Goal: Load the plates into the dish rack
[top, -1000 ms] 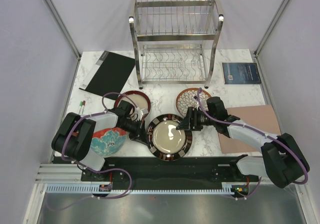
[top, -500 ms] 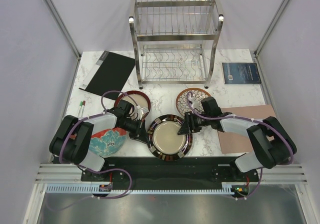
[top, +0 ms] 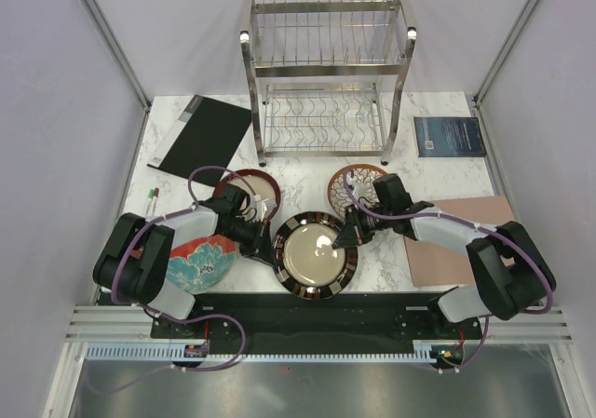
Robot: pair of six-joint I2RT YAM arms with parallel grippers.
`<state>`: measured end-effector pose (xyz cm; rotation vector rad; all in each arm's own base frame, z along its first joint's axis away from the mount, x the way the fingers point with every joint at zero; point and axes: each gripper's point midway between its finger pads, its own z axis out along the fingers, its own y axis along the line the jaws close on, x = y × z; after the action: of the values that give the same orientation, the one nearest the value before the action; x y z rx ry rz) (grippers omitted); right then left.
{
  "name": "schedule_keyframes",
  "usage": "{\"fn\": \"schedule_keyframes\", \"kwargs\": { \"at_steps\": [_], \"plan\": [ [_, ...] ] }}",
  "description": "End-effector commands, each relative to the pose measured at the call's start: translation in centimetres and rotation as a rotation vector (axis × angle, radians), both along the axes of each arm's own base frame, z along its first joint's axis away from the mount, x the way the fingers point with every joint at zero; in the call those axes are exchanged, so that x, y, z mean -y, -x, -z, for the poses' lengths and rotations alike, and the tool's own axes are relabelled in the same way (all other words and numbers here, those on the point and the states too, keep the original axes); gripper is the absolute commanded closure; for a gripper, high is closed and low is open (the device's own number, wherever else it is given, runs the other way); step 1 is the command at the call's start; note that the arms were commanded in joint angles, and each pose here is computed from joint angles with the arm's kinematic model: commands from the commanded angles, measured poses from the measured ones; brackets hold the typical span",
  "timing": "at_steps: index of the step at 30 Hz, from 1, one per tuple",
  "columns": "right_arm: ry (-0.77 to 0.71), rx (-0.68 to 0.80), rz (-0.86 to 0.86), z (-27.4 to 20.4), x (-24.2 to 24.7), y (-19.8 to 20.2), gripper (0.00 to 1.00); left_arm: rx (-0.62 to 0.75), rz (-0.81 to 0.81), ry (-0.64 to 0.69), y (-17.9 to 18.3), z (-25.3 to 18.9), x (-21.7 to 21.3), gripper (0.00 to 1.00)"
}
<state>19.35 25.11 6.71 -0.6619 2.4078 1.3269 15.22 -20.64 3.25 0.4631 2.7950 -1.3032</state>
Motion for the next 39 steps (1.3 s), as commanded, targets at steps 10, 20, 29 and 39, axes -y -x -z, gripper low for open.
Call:
{"fn": "schedule_keyframes", "kwargs": {
  "at_steps": [10, 20, 29, 39],
  "plan": [
    [-0.233, 0.364, -0.194, -20.8, -1.6, 0.7, 1.0, 0.554, -0.04, 0.0, -10.5, -11.5, -3.6, 0.25],
    [0.04, 0.695, 0.164, -29.7, 2.5, -10.7, 1.0, 1.053, -0.317, -0.191, -18.2, -26.6, -10.7, 0.0],
    [0.014, 0.91, 0.402, -39.9, 4.3, -21.0, 1.0, 1.283, -0.443, -0.18, -18.9, -30.3, -12.8, 0.0],
    [-0.165, 1.277, 0.695, -54.4, 7.7, -24.4, 1.0, 1.171, -0.439, -0.113, -19.7, -23.1, -11.7, 0.08]
  ]
}}
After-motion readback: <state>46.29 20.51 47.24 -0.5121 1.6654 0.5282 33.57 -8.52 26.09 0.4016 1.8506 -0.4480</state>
